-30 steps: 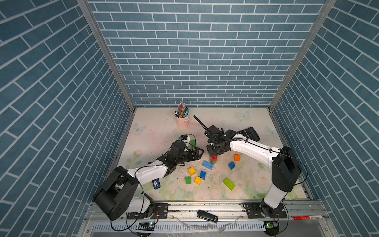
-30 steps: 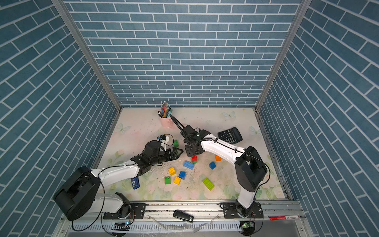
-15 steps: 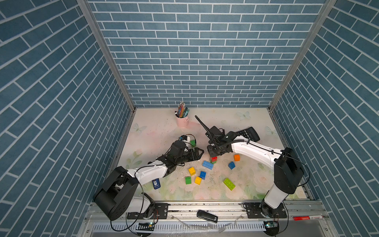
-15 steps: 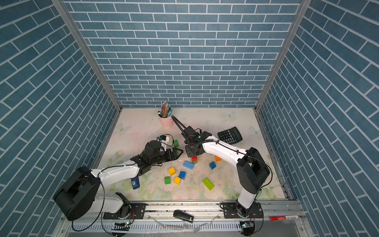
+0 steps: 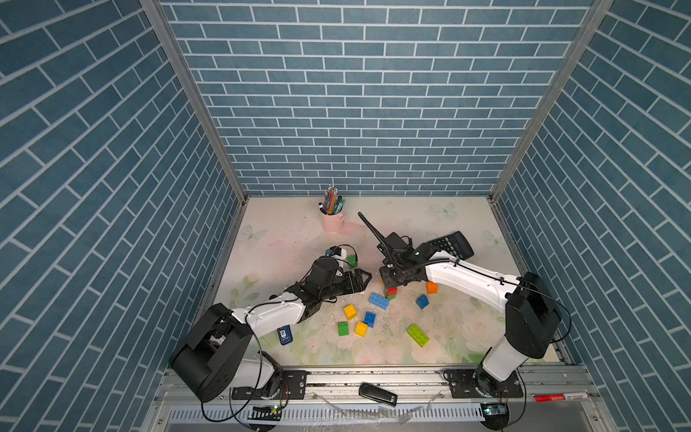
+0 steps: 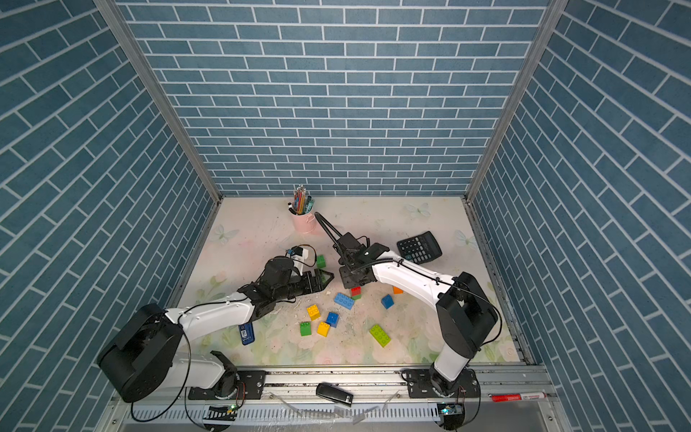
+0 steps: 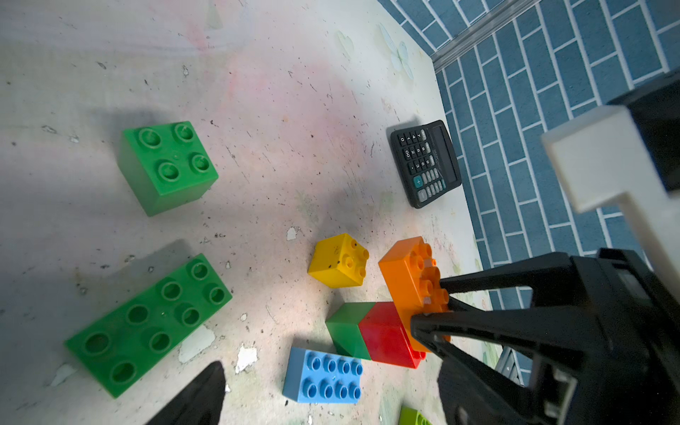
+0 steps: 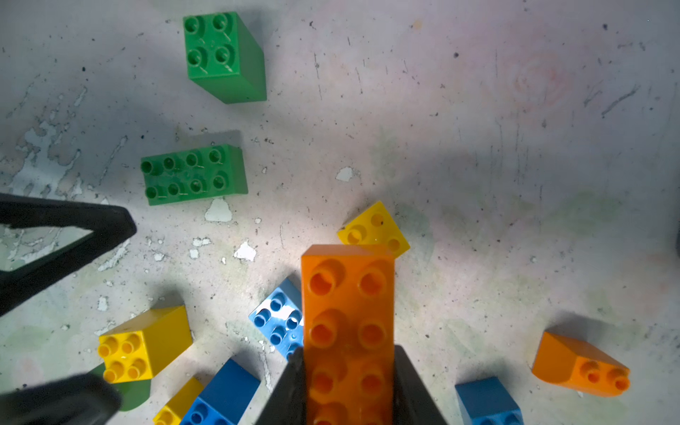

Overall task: Assemble a fork with lego
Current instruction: Assemble the lego brick with the lego brick.

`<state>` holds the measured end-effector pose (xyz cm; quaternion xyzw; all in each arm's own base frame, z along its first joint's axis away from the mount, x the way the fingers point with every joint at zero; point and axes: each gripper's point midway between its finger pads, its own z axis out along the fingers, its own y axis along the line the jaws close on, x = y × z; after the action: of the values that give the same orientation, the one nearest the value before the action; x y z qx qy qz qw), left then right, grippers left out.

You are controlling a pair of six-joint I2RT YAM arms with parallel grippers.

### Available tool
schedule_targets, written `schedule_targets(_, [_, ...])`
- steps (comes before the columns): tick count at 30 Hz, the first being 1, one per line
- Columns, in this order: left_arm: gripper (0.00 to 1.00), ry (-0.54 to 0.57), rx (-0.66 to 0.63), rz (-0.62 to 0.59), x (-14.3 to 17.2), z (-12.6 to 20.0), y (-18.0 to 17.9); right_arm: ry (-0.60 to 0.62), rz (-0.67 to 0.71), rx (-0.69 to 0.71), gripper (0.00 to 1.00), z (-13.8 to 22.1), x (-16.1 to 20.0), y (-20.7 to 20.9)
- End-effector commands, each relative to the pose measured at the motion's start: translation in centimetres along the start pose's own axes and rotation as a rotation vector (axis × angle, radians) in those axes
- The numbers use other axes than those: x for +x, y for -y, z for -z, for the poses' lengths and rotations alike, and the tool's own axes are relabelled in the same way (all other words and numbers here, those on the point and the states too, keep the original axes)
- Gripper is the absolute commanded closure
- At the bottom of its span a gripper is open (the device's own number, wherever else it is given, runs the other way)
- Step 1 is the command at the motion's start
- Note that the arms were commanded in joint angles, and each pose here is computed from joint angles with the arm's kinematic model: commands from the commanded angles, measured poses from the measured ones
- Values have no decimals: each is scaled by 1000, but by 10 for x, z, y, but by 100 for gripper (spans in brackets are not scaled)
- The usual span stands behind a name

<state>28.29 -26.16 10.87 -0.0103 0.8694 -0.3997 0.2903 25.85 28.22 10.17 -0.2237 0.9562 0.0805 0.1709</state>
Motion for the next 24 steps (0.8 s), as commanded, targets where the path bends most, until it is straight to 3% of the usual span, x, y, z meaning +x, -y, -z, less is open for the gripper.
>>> schedule_targets(1, [8,7,0,-14,-2,4,0,-229,93,26,100,-26,62,14])
schedule_targets(8, [8,11,-7,-25,-2,6,0,-187,144,-92,100,-27,59,-4])
schedule_targets(13, [8,6,-14,-36,-2,8,0,-197,193,-55,100,-23,59,5])
schedule_targets(24, [8,4,-27,-51,-4,8,1,-265,-17,113,100,-5,64,26])
